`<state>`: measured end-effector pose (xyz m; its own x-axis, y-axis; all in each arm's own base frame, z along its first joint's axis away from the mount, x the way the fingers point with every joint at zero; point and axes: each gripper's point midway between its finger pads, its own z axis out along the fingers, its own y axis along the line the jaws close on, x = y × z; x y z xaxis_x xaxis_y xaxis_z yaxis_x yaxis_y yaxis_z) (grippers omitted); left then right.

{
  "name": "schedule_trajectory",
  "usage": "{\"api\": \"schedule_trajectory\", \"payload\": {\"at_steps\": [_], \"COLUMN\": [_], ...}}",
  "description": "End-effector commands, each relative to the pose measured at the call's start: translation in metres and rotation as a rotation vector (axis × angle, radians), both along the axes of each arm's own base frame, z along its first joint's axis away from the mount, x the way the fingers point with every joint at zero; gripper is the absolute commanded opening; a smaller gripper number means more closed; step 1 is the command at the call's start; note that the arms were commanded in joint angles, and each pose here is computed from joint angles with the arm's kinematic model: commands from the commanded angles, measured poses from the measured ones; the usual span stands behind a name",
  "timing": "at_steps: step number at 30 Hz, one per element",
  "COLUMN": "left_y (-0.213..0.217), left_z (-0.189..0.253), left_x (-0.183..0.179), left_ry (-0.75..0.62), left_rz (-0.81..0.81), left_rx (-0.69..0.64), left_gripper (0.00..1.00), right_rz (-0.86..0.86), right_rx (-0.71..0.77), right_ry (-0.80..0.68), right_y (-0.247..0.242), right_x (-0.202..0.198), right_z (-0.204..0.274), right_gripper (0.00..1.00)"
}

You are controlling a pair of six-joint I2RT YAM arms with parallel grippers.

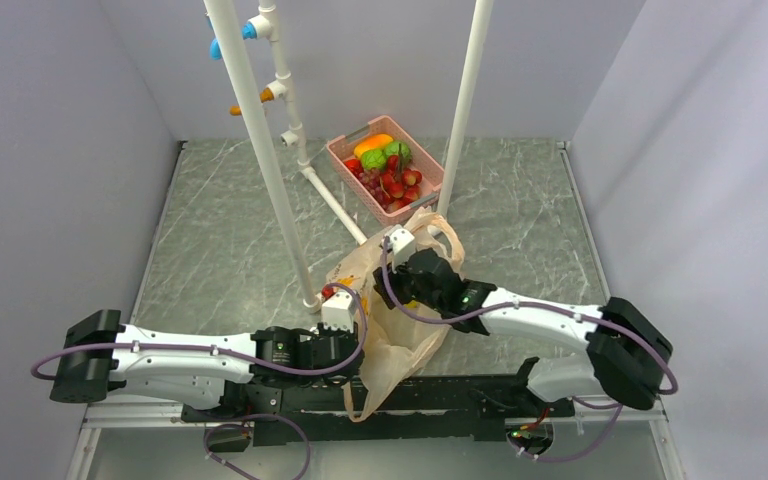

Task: Take the fake fruits out of the plastic bag
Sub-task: Take out the fake fruit from the plastic bag.

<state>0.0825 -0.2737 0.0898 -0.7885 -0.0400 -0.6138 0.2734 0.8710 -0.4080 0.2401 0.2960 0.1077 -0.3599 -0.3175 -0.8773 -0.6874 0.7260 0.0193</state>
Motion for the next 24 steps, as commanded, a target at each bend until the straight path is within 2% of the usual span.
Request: {"api": "schedule_trajectory", "payload": {"at_steps": [1,6,11,17,24], "left_y": [-0.001,-0.003,-0.01,-0.02,-0.028], "left_z": [0.013,0.019,0.024,0.024,0.021], "left_x": [0.005,0.007,0.008,0.006,0.003], "left_ry": [-0.032,-0.046,-0.051,-0.045,-0.027], "left_rz": [0.019,0.024,0.017,0.004,-0.017], "left_rx": [-0.024,-0.032,-0.051,-0.048,-0.032], "left_gripper": [0.0,0.0,0.0,0.0,0.0], "right_rz": [0.037,0.152,0.238,0.287,0.283], "right_rx": [0.047,0.139,0.247,0.346,0.43], "right_ry": [0.107,0.243,0.306,0.267,0.132], "right_y": [-0.005,-0.006,-0.011,-0.016,-0.025], "right_x": [-0.028,-0.072,-0.106,-0.119,-0.115], "right_z": [0.002,-0.001,0.014,0.062,0.135], "right_gripper": [0.09,0.06,0.05,0.02,0.0]}}
